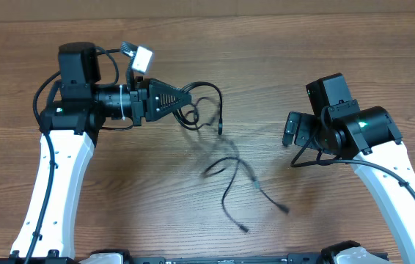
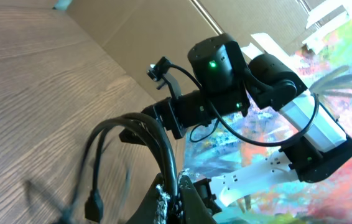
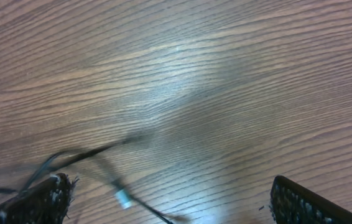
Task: Untangle cables
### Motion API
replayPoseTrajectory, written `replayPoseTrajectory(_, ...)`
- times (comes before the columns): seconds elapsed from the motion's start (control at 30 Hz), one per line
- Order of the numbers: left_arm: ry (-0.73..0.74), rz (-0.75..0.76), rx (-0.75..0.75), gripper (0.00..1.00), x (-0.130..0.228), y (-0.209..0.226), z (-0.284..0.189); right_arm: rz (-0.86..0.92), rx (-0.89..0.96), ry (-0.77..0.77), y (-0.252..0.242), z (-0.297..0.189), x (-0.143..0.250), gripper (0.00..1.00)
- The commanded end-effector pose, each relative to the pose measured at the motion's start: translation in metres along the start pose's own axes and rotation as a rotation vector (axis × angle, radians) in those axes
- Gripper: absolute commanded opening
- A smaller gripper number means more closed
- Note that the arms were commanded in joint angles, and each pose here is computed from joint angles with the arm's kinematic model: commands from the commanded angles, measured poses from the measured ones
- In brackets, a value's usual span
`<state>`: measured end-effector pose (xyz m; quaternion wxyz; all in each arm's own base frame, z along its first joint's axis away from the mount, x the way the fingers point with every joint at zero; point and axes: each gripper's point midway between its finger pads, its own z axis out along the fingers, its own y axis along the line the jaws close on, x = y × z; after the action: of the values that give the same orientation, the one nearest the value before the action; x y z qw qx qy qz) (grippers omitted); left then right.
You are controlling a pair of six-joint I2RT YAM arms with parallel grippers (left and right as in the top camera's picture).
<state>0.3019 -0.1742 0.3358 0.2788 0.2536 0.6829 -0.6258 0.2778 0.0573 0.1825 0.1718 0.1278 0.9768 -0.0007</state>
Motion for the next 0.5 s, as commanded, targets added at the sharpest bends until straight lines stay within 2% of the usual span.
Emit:
replayPoseTrajectory(0.0, -0.007, 0.032, 0.031, 0.04, -0.005, -0.018, -0.005, 0.029, 0.021, -0.017, -0.005, 0.0, -0.005, 1.0)
replayPoseTrajectory(0.33, -0.009, 0.034, 0.017, 0.04, -0.005, -0.015, -0.004, 0.028, -0.008, -0.002, 0.0, 0.0, -0.002, 1.0)
replayPoseTrajectory(0.47, -0.01, 0.034, 0.001, 0.04, -0.005, -0.012, -0.004, -0.007, -0.126, 0.039, 0.022, -0.001, 0.004, 1.0)
